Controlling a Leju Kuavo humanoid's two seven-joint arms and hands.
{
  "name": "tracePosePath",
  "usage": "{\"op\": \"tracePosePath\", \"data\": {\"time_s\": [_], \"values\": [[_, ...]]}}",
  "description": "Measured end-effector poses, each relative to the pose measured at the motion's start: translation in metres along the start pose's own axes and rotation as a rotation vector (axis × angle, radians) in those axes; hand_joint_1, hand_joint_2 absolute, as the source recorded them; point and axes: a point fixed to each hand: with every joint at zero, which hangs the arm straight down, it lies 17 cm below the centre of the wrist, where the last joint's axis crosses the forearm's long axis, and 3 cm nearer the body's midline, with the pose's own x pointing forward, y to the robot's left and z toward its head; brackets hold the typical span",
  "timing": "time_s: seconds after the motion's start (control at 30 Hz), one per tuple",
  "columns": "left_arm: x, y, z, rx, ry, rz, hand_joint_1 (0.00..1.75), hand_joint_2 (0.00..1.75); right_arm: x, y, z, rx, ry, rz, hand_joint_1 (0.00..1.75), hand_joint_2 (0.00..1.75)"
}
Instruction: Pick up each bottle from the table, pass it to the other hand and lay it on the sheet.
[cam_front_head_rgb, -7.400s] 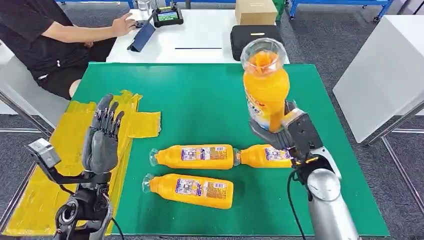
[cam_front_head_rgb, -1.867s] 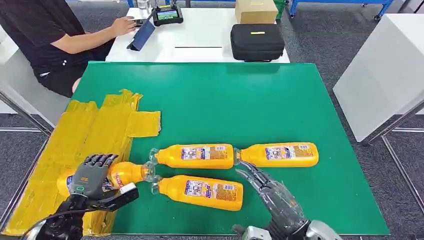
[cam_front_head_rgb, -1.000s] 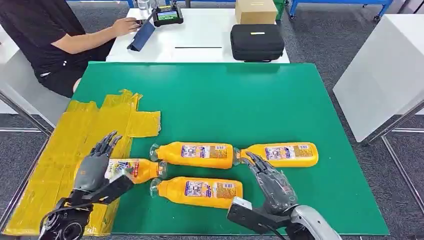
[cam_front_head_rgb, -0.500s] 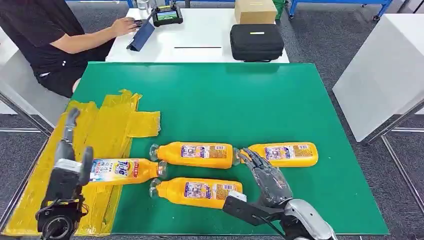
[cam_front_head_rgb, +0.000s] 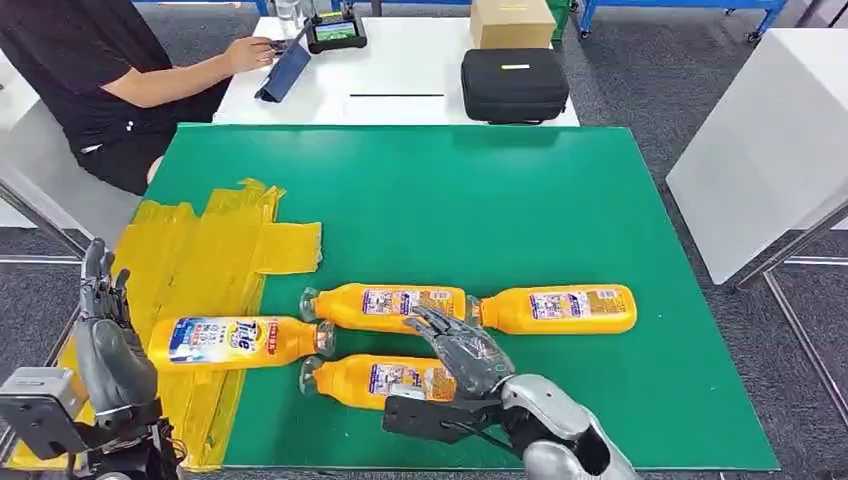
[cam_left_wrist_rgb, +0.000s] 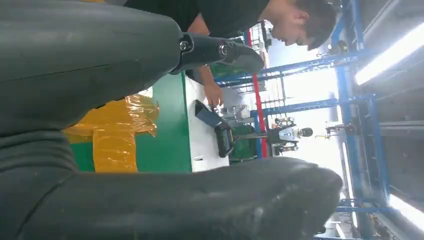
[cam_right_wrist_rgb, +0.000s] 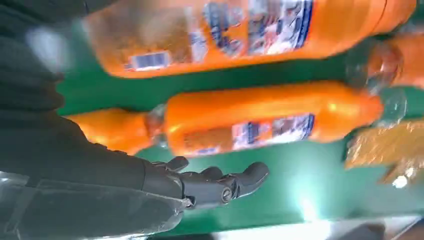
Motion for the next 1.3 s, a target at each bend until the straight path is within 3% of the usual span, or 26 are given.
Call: {"op": "tracePosePath", "data": {"time_s": [0.57,0.83,1.03,1.3], "values": [[0.000,-0.005,0.000,-0.003,0.011,0.039,0.00,0.00,0.011,0.042,-0.023,0.127,-0.008,0.030,0.00,1.75],[0.004,-0.004,-0.006,0.006,0.009,0.047,0.00,0.00,-0.022,0.070,-0.026,0.208,0.095,0.233,0.00,1.75],[0.005,0.002,-0.008,0.028,0.005,0.060,0.00,0.00,-0.047,0.098,-0.019,0.318,0.152,0.314,0.00,1.75],[0.005,0.004,-0.008,0.043,0.005,0.063,0.00,0.00,-0.061,0.101,-0.016,0.330,0.183,0.376,0.00,1.75]]}}
